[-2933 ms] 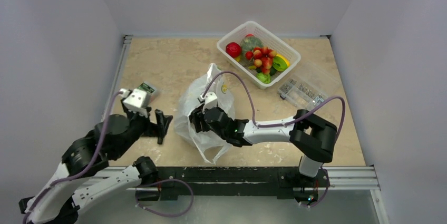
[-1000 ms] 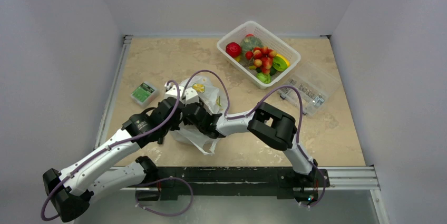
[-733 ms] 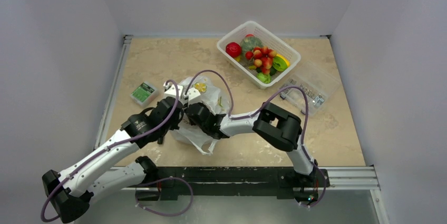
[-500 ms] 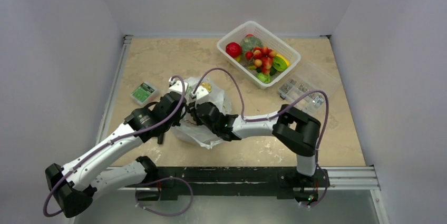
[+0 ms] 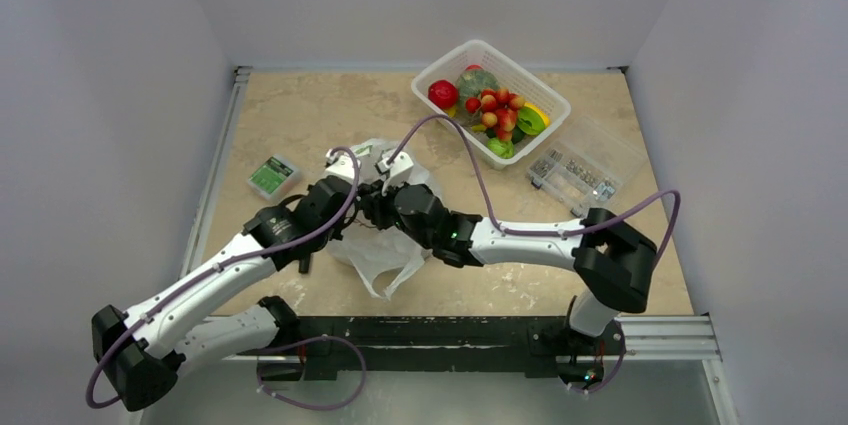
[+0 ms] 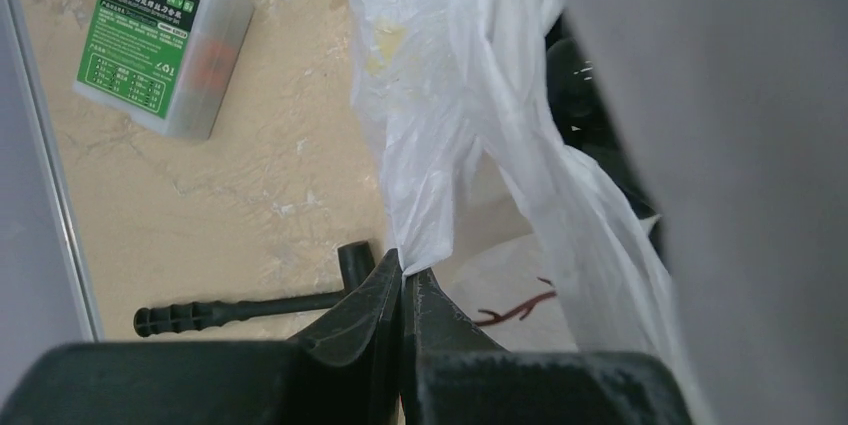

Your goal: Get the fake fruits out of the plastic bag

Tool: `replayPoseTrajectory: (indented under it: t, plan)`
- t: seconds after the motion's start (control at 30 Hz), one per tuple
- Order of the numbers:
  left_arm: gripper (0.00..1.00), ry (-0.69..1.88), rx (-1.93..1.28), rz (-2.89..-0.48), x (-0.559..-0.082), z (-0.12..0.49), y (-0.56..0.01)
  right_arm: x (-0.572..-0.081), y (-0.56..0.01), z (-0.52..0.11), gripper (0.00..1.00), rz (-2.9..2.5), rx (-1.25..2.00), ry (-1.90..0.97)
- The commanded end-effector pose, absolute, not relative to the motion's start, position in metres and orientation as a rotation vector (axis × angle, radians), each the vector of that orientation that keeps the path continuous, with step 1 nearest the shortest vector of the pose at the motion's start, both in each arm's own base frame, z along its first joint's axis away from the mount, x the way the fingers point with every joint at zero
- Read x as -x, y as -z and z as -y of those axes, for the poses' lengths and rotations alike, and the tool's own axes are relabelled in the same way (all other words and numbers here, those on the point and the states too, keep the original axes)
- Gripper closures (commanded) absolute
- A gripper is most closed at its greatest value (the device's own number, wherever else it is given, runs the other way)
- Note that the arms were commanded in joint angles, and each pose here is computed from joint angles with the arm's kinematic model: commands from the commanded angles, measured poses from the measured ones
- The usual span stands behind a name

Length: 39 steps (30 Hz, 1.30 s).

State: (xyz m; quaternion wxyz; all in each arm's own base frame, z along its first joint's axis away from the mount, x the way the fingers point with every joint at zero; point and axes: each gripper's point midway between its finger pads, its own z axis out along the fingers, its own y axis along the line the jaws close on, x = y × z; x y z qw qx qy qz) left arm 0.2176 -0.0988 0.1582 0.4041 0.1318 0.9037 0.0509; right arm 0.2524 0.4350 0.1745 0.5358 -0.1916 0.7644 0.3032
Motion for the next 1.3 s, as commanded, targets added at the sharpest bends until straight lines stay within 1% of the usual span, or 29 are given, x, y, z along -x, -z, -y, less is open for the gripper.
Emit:
replayPoseTrajectory:
  t: [0.0,0.13,0.47,0.67,0.8,0.9,1.03,1.13,1.27]
  plan:
    - [1.0,-0.178,-0.301,-2.286,-0.224,0.096,-0.168,-0.249,-0.217,-0.428,1.0,-1.748,0.415,-0.792]
    - [1.0,-0.197,-0.296,-2.29,-0.222,0.091,-0.172,-0.241,-0.234,-0.414,1.0,-1.733,0.433,-0.804]
    - [1.0,-0.188,-0.238,-2.206,-0.219,0.078,-0.186,-0.216,-0.286,-0.378,1.0,-1.672,0.489,-0.841]
    - [1.0,-0.177,-0.242,-2.207,-0.218,0.079,-0.186,-0.222,-0.314,-0.331,1.0,-1.627,0.372,-0.742]
    - [1.0,-0.167,-0.244,-2.208,-0.217,0.08,-0.186,-0.23,-0.344,-0.303,1.0,-1.564,0.288,-0.684]
    - [1.0,-0.137,-0.249,-2.206,-0.215,0.083,-0.186,-0.239,-0.366,-0.286,1.0,-1.535,0.245,-0.606]
    - [1.0,-0.142,-0.244,-2.198,-0.215,0.081,-0.187,-0.265,-0.384,-0.262,1.0,-1.515,0.139,-0.459]
    - [1.0,-0.155,-0.233,-2.19,-0.215,0.078,-0.189,-0.296,-0.391,-0.248,1.0,-1.515,0.064,-0.407]
    - [1.0,-0.17,-0.216,-2.18,-0.216,0.073,-0.191,-0.35,-0.398,-0.224,1.0,-1.521,-0.039,-0.298]
